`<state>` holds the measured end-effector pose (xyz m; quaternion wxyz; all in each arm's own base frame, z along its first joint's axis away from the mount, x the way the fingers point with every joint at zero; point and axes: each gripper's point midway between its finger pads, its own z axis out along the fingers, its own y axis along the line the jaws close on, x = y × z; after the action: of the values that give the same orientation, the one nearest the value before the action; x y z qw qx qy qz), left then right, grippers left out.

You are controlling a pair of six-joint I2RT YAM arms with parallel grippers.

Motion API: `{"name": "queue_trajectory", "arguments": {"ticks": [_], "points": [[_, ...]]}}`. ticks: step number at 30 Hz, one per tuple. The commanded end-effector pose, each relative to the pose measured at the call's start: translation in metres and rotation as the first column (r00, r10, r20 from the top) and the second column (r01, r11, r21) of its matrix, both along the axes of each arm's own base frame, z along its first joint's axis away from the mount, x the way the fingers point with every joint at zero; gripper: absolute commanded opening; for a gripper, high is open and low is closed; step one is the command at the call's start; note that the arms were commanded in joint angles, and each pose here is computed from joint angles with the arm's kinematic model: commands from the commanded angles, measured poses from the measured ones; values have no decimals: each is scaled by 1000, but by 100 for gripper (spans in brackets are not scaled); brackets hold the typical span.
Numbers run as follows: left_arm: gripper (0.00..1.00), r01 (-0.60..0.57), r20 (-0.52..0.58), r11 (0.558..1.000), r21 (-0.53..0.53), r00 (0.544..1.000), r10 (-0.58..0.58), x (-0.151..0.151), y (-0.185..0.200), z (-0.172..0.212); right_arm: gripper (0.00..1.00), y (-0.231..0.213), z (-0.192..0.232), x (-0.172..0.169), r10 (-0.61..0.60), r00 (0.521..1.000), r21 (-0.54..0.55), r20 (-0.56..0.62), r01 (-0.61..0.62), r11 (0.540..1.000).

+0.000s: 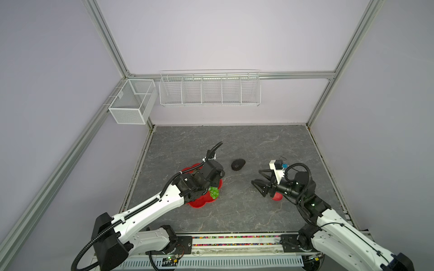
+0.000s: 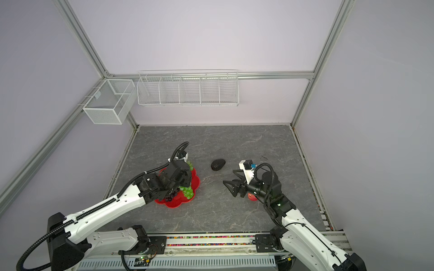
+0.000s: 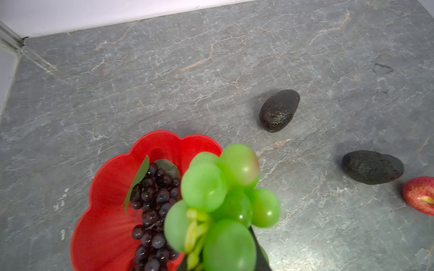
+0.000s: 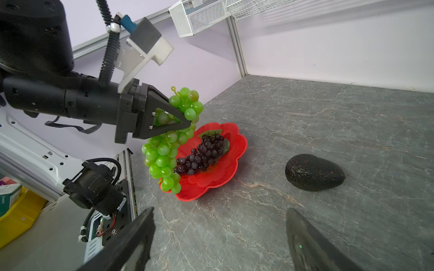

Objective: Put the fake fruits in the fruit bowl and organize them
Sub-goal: 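Carry the green grapes with the left gripper over the red bowl, then open the left gripper to drop the green grapes beside the purple grapes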

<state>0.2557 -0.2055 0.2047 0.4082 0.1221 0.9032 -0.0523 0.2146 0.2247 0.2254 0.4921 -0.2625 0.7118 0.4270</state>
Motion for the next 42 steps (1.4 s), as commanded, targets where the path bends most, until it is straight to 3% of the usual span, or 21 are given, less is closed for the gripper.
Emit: {"name": "queue_trajectory", "arguments": {"ticks": [1,6,11,20,23,27,31,36,42], "points": [[14,-50,1,993,103,999,50,8,25,-7,88,4,0,-4,32,999,1,28,-32,999],[14,-40,-68,981,190,996,54,22,28,-36,89,4,1,-5,33,999,-4,35,-33,999],[12,-40,-85,934,356,994,75,42,29,-56,88,2,1,-4,18,999,-9,44,-18,1000],[11,30,-235,866,499,967,103,51,17,-118,88,4,-1,-3,26,999,-9,32,-25,1000],[11,26,-245,852,523,962,121,54,17,-134,88,5,-2,-4,28,999,-9,32,-28,1000],[11,22,-254,871,491,960,119,55,9,-143,89,5,-2,-3,27,999,-12,32,-26,1000],[25,6,-248,877,481,960,130,53,11,-144,88,5,-2,-3,27,999,-13,33,-27,1000],[51,-21,-215,900,436,969,126,50,14,-137,89,7,-3,-3,32,999,-15,28,-32,999],[54,-81,-167,909,408,973,161,48,22,-116,88,9,-3,-3,43,999,-16,25,-42,999]]}}
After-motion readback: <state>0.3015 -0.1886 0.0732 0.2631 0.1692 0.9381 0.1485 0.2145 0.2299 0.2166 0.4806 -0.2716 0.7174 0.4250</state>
